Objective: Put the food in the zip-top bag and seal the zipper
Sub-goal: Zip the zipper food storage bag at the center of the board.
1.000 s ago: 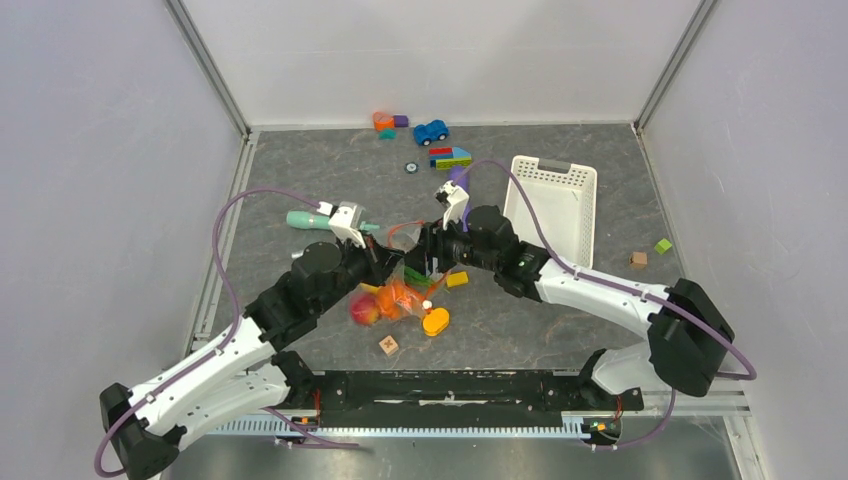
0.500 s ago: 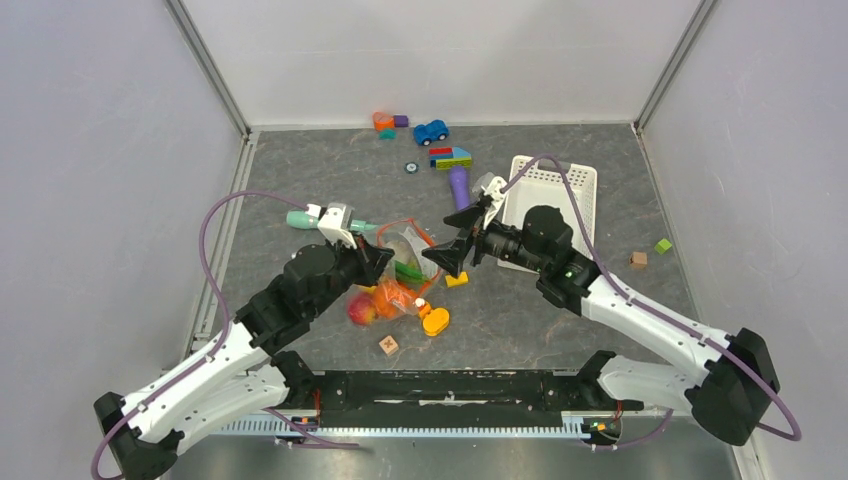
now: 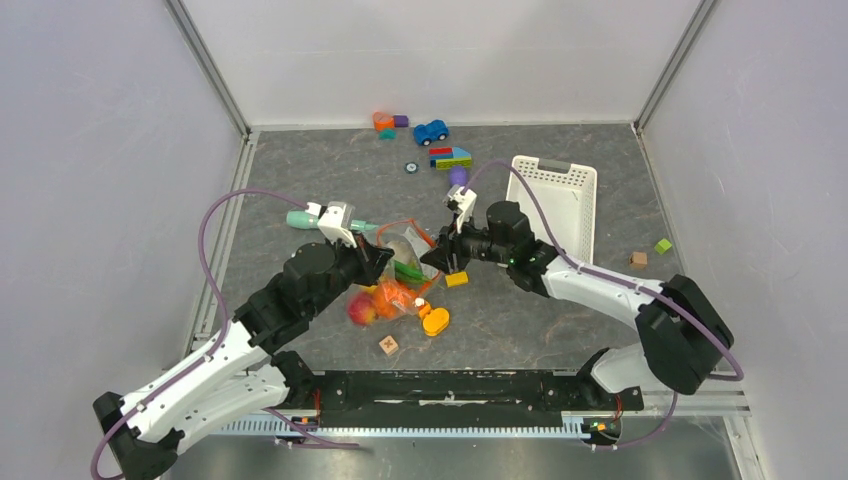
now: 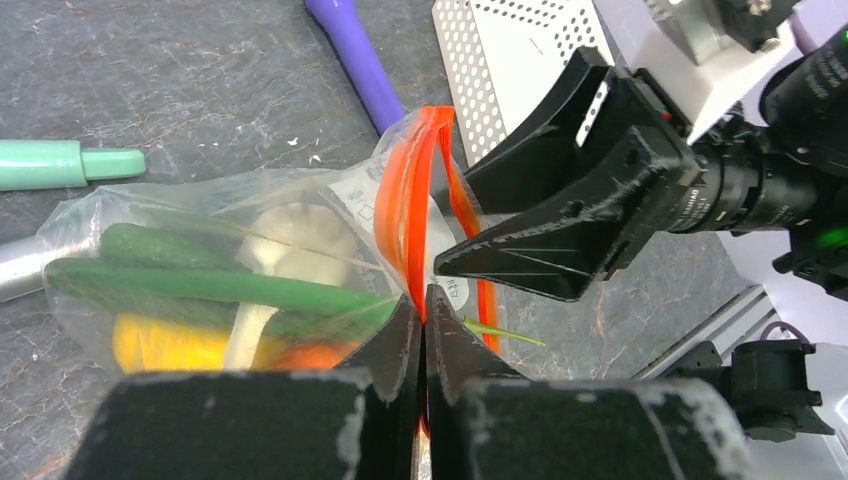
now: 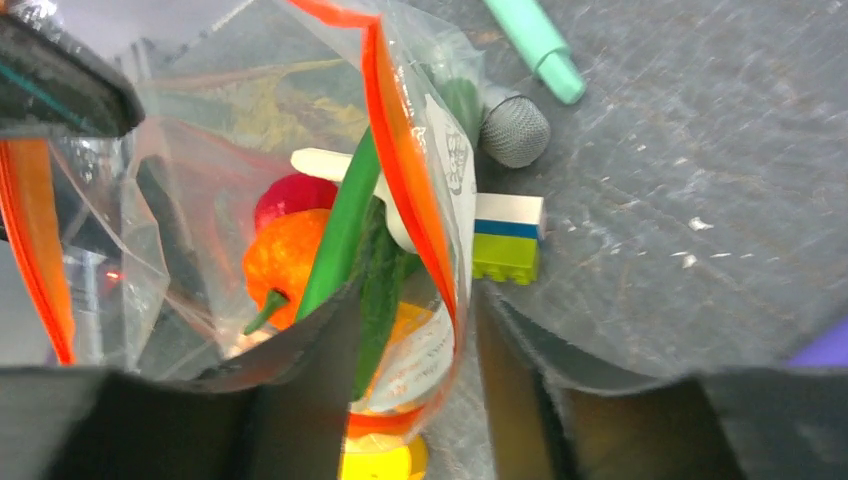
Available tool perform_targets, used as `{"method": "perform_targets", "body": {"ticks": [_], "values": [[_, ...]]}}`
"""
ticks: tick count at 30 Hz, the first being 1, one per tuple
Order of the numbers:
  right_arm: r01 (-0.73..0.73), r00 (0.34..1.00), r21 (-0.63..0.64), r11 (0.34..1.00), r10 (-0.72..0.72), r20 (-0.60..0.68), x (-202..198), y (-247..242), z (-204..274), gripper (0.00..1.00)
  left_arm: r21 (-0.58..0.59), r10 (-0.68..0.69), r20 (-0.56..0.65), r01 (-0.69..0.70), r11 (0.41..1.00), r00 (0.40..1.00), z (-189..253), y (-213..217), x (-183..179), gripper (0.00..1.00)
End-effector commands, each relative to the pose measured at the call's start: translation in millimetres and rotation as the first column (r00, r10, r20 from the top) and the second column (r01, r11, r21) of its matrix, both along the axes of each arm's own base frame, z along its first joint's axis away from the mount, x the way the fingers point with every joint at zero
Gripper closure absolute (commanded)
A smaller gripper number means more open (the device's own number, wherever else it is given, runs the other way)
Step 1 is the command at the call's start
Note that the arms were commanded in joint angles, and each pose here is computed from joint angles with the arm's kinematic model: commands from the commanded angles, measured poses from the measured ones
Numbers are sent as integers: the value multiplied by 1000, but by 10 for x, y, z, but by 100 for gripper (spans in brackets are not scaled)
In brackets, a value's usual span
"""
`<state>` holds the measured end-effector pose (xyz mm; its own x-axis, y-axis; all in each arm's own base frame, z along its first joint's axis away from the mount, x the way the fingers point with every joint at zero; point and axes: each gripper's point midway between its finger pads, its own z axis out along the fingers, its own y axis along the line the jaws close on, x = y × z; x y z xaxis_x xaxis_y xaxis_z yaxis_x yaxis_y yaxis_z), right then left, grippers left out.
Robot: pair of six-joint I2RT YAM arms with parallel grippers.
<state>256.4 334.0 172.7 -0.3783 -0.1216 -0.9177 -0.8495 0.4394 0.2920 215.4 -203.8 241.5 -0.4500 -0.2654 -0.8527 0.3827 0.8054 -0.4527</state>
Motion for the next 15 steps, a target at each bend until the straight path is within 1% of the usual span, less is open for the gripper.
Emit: {"method": "perform_targets", "body": {"ticks": [1, 2, 3, 6, 8, 11, 15], "values": [[-45, 998, 89, 995, 40, 54, 81, 185, 366, 70, -31, -19, 64, 21, 999, 998, 300, -28, -1, 96], [-48, 998, 97, 994, 43, 53, 71, 191, 388, 79, -30, -20, 65, 22, 999, 998, 300, -27, -1, 96], [-62, 997, 106, 992, 56, 58, 47, 195, 426, 84, -30, -18, 65, 20, 999, 998, 302, -25, 0, 96], [-98, 993, 127, 987, 90, 71, -42, 193, 571, 91, -35, -19, 66, 21, 999, 998, 302, -48, 16, 95], [-67, 996, 128, 989, 60, 61, -42, 143, 638, 96, -40, -25, 72, 28, 999, 997, 314, -82, 35, 95], [29, 998, 95, 995, -34, 49, 21, -3, 687, 98, -49, -36, 90, 41, 998, 995, 384, -146, 72, 94], [167, 985, 53, 985, -168, 24, 91, -225, 720, 98, -70, -103, 132, 113, 991, 986, 524, -332, 92, 92]]}}
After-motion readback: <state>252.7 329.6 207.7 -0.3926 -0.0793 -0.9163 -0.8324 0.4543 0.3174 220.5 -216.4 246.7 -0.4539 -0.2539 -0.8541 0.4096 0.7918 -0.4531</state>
